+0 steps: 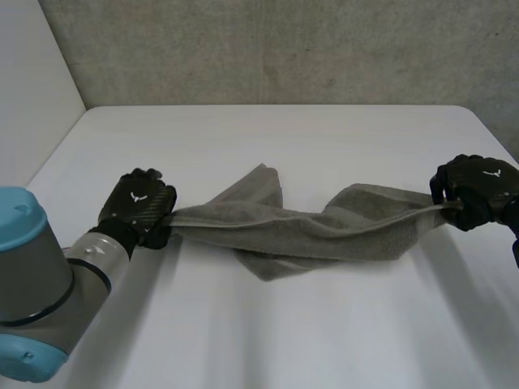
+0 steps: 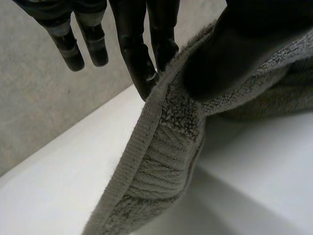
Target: Fold the towel.
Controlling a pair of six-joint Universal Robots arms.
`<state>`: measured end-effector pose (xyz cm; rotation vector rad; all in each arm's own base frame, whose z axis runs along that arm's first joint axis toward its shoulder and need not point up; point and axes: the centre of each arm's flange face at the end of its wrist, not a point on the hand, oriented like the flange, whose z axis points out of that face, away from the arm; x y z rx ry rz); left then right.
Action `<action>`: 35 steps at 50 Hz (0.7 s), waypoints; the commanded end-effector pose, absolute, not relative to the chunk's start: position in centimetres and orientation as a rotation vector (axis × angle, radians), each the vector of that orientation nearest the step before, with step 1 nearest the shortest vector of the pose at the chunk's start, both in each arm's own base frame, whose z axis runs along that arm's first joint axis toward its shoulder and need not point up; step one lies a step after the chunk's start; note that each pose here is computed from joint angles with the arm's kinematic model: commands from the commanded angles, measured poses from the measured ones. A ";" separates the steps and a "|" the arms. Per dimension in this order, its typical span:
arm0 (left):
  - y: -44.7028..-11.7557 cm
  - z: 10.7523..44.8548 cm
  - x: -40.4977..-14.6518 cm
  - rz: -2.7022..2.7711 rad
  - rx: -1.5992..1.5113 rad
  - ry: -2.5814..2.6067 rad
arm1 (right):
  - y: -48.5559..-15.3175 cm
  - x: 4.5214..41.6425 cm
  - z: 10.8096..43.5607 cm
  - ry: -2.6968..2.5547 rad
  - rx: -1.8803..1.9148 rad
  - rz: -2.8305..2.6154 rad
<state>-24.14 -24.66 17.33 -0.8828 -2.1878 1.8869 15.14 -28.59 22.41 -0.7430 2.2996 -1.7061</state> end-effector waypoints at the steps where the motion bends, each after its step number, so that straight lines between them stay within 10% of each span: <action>1: -26.9 17.0 -25.3 1.844 -0.979 -2.146 | -29.4 17.3 22.5 2.251 -0.943 -1.698; 10: -34.9 19.1 -26.6 2.100 -1.147 -2.053 | -34.5 23.4 26.1 2.058 -1.063 -1.907; 16: -38.4 31.9 -28.0 2.531 -0.913 -1.714 | -37.0 23.9 34.7 1.807 -0.876 -2.286; 22: -34.9 43.7 -27.0 2.657 -0.602 -1.315 | -35.6 23.1 43.8 1.387 -0.597 -2.558; 29: -34.6 42.5 -25.6 2.496 -0.470 -1.388 | -34.5 23.0 41.1 1.454 -0.633 -2.449; 35: -36.3 33.7 -22.5 2.319 -0.485 -1.735 | -33.8 23.6 36.2 1.572 -0.733 -2.265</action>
